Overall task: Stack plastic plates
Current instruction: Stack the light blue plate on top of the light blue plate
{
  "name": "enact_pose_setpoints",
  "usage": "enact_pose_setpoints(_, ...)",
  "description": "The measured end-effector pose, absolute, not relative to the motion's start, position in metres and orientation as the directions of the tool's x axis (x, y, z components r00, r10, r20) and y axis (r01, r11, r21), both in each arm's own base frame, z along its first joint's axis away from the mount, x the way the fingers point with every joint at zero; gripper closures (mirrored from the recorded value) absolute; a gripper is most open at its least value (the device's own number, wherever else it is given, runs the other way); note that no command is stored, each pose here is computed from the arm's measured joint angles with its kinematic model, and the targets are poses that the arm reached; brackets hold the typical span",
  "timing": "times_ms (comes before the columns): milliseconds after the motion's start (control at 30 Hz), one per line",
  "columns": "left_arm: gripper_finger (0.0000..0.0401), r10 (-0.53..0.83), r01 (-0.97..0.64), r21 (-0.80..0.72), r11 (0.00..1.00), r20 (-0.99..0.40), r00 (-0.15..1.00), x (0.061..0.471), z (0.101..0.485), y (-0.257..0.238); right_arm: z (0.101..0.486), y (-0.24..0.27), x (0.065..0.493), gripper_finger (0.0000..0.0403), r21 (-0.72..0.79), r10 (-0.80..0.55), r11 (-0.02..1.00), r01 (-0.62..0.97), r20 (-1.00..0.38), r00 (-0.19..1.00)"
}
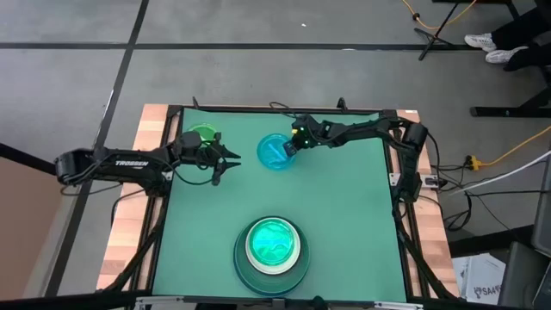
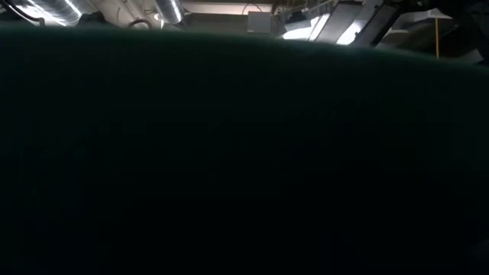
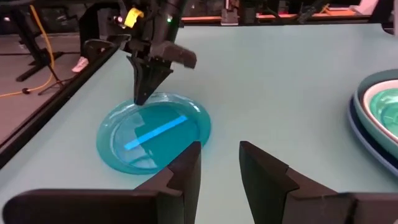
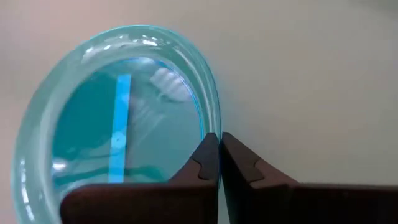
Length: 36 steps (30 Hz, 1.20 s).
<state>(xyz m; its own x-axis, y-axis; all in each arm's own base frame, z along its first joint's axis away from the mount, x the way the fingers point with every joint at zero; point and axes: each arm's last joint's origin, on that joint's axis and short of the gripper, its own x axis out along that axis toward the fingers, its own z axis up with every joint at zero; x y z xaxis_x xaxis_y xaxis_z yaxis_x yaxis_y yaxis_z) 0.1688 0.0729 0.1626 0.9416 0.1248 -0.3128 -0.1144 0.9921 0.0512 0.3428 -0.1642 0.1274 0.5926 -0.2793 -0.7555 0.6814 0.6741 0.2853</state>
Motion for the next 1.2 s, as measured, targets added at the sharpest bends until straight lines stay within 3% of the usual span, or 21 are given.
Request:
enact_pose_setpoints(367, 0.0298, 0.073, -0.060, 0.052, 0.997, -0.319, 0.945, 0.173, 0.162, 0.063, 0.155, -0.126, 0.349, 0.0402, 0.318, -0.227, 0.733, 0.601, -0.718, 0.657)
enact_pose_setpoints(833, 0.0298, 0.108, -0.089, 0.073, 0.993, -0.327, 0.939, 0.174, 0.162, 0.059, 0.200, -0.072, 0.351, 0.0402, 0.336, -0.160, 0.817, 0.469, -0.649, 0.744)
enact_pose_setpoints(1100, 0.0298, 0.124, -0.104, 0.077, 0.992, -0.326, 0.937, 0.174, 0.162, 0.060, 0.214, -0.048, 0.350, 0.0402, 0.378, -0.060, 0.850, 0.367, -0.622, 0.780)
enact_pose_setpoints(1200, 0.0298, 0.124, -0.111, 0.056, 0.992, -0.327, 0.937, 0.174, 0.162, 0.060, 0.215, -0.038, 0.350, 0.0402, 0.423, 0.037, 0.859, 0.289, -0.613, 0.789)
